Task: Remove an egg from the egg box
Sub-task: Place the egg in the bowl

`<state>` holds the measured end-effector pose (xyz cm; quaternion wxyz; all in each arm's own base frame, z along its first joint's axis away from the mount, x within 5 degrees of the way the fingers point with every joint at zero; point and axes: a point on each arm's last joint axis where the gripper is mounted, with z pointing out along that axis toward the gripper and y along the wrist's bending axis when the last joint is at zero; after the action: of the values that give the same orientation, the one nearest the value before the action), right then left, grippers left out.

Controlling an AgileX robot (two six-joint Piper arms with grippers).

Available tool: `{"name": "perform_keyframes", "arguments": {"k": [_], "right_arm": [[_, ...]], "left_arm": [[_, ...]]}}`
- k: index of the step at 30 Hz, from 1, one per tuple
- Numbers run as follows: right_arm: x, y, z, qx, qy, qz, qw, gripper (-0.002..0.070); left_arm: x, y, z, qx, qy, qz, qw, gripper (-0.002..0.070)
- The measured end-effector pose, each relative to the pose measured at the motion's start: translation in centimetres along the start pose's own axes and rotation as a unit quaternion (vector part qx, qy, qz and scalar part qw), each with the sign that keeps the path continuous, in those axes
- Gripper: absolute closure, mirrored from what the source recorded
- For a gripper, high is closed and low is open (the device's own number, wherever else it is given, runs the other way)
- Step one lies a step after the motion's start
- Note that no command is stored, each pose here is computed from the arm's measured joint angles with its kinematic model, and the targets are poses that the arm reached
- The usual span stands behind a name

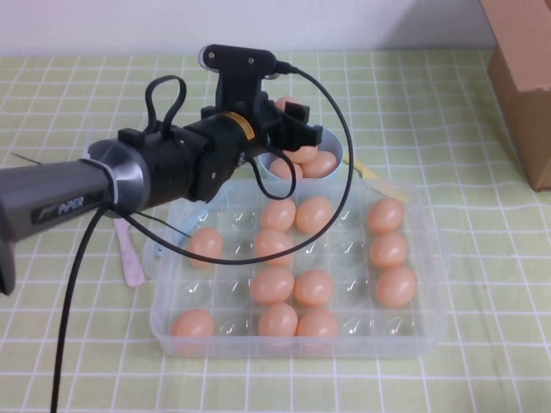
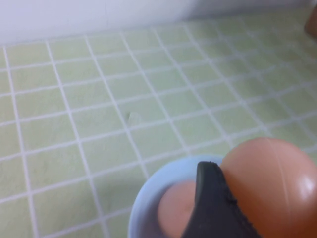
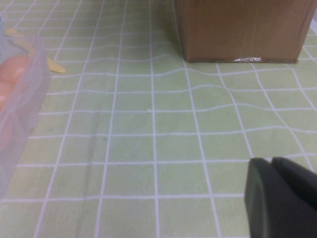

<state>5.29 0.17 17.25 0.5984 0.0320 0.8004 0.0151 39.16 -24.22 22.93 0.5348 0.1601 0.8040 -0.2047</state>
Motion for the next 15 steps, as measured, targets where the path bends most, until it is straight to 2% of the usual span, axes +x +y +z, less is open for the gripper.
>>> {"name": "perform_keyframes", "arguments": {"k": [8, 15], "right_arm": [[0.0, 0.0, 0.0, 0.0, 0.0, 0.0, 1.0, 0.0694], [0.0, 0.0, 0.0, 0.0, 0.0, 0.0, 1.0, 0.0694]], "left_arm": [[0.2, -0.2, 0.7, 0.021, -0.042, -0.053, 0.998, 0.032], [0.3, -1.8, 1.7, 0.046, -0.036, -0.039, 0.998, 0.032]]}}
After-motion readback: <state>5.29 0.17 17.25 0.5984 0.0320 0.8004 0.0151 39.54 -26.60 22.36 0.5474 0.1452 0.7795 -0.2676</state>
